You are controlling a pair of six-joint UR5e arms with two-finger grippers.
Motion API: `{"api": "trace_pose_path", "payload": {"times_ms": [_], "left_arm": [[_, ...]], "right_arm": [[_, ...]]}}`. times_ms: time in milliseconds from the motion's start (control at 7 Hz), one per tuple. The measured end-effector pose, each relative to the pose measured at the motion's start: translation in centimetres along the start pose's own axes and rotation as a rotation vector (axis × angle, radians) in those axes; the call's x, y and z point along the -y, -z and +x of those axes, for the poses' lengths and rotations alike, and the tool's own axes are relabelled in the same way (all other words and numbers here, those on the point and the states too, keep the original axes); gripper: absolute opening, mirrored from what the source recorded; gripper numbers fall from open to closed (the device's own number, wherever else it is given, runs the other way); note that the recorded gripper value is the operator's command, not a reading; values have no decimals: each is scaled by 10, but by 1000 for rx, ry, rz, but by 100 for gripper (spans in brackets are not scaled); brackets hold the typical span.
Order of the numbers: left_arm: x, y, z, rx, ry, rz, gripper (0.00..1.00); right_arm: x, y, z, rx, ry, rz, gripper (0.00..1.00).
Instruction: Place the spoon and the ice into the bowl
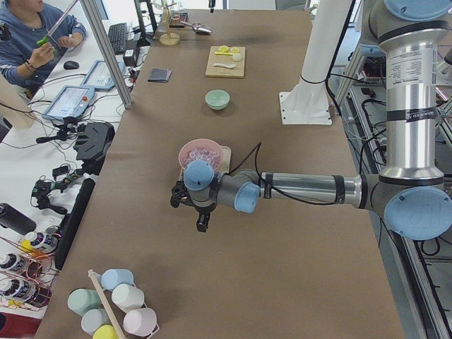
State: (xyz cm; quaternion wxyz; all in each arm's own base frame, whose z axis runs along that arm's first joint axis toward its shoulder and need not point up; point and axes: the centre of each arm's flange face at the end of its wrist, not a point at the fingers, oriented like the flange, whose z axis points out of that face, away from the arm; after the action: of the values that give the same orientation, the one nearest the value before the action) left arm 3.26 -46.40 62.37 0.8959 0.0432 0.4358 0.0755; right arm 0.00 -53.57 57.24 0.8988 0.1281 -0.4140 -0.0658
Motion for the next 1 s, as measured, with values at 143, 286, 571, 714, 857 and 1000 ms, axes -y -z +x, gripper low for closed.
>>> {"api": "trace_pose_path", "payload": {"times_ms": [143, 286, 571, 714, 857, 1000], "left_arm": [[2, 1, 1, 6, -5, 4, 99], [5, 4, 4, 16, -12, 12, 99], [6, 9, 8, 26, -21, 25, 99], [7, 12, 8, 33, -26, 35, 99], [8, 13, 6, 47, -23, 41, 99], [9, 15, 6, 53, -29, 48, 99]], "right_arm": [[4, 1, -4, 0, 7, 3, 100], [5, 2, -7, 4, 11, 7, 100], [7, 4, -9, 2, 17, 11, 100], [8, 4, -9, 0, 18, 11, 100], [7, 2, -10, 4, 10, 8, 100], [8, 0, -13, 6, -8, 6, 100]]}}
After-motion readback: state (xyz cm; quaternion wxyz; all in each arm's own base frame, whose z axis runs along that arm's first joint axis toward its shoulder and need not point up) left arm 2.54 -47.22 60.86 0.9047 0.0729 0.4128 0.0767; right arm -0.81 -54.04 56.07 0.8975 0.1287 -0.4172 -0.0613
